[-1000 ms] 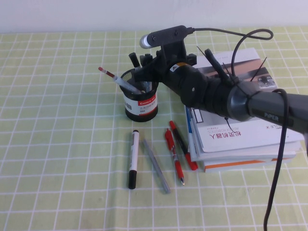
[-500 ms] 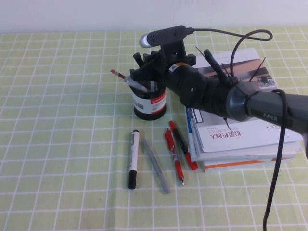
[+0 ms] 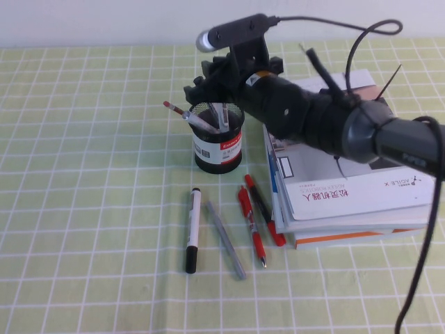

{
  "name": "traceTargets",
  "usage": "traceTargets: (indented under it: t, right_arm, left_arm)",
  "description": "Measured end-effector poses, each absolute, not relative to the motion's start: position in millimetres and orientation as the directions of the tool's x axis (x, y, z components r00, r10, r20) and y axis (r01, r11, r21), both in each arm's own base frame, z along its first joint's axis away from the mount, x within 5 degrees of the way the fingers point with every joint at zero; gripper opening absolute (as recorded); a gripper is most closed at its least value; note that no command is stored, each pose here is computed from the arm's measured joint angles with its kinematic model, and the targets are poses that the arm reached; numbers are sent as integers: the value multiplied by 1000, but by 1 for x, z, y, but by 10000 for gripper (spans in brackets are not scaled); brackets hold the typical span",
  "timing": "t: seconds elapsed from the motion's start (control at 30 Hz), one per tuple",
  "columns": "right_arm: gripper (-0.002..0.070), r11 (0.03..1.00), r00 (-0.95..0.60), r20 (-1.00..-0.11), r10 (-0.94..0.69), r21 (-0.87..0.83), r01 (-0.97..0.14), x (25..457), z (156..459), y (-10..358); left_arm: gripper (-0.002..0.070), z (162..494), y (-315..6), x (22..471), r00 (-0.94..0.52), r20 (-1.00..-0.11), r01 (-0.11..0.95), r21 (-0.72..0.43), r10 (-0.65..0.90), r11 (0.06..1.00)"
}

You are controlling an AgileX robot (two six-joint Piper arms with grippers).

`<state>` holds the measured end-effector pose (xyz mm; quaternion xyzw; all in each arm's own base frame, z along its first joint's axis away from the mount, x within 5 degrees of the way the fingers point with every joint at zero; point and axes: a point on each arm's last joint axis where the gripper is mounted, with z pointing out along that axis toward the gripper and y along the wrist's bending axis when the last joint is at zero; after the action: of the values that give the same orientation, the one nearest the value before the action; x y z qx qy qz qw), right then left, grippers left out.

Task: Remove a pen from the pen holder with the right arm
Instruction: 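Take a marker out of the pen holder and lay it on the table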

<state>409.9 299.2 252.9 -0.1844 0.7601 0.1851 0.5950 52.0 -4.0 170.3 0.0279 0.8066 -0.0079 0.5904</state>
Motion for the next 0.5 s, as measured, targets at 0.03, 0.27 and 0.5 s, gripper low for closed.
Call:
traceTargets:
  t: [0.03,0.27,0.5]
  right_arm:
    - [77,858,-219,-974,-66,56,-510,408,260,299]
    - [77,818,-150,-985,-85,17,-576,385,320,288]
    - [77,751,-157,-981,-118,15,-660,347,378,272]
  left_arm:
    - [-5,170,-4,52,-301,-953,54,20,36,998]
    - [-5,170,-4,52,-301,-953,54,20,36,998]
    - [-5,170,-4,52,-301,-953,54,20,36,998]
